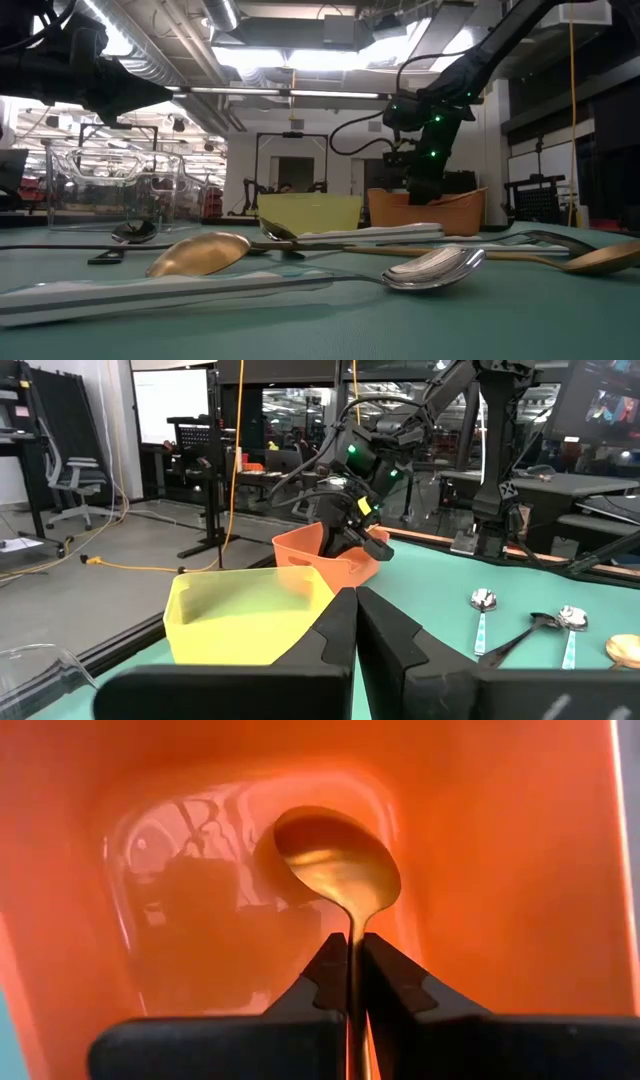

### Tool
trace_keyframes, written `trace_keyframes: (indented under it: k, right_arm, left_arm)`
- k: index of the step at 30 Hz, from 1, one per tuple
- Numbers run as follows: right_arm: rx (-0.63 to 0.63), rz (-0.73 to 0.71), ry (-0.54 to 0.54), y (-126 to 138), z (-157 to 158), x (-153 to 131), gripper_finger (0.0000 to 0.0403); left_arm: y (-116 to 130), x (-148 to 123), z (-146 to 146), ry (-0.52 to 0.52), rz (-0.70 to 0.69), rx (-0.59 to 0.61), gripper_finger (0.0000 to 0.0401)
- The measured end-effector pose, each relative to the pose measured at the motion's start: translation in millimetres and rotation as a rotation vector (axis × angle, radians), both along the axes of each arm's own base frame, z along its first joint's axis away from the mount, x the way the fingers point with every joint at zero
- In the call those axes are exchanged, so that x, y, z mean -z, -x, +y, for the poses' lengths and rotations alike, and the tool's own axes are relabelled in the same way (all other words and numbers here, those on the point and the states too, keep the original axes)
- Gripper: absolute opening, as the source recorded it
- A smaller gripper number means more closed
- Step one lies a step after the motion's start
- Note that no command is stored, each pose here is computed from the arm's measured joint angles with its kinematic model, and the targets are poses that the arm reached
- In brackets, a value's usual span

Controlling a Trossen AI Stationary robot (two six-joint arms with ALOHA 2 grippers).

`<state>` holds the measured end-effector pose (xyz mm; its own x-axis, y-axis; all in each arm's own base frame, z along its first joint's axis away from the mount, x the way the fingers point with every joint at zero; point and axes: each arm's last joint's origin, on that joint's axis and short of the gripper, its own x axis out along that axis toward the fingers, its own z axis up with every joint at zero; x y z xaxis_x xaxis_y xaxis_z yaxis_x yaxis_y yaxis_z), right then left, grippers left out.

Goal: Sort silverware by color (type)
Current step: Put the gold spoon into the orange bin

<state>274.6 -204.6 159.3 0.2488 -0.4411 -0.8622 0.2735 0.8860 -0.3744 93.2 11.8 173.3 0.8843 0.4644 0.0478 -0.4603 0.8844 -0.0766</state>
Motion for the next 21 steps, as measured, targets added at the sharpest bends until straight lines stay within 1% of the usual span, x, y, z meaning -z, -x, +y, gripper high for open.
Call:
trace_keyframes:
  k: [21]
  right_arm:
    - [-0.024,-0.028,-0.034,-1.1,1.0,0.2,0.0021]
  left_arm:
    - [0.0,0.0,0.0,0.0,0.0,0.0,0.0004]
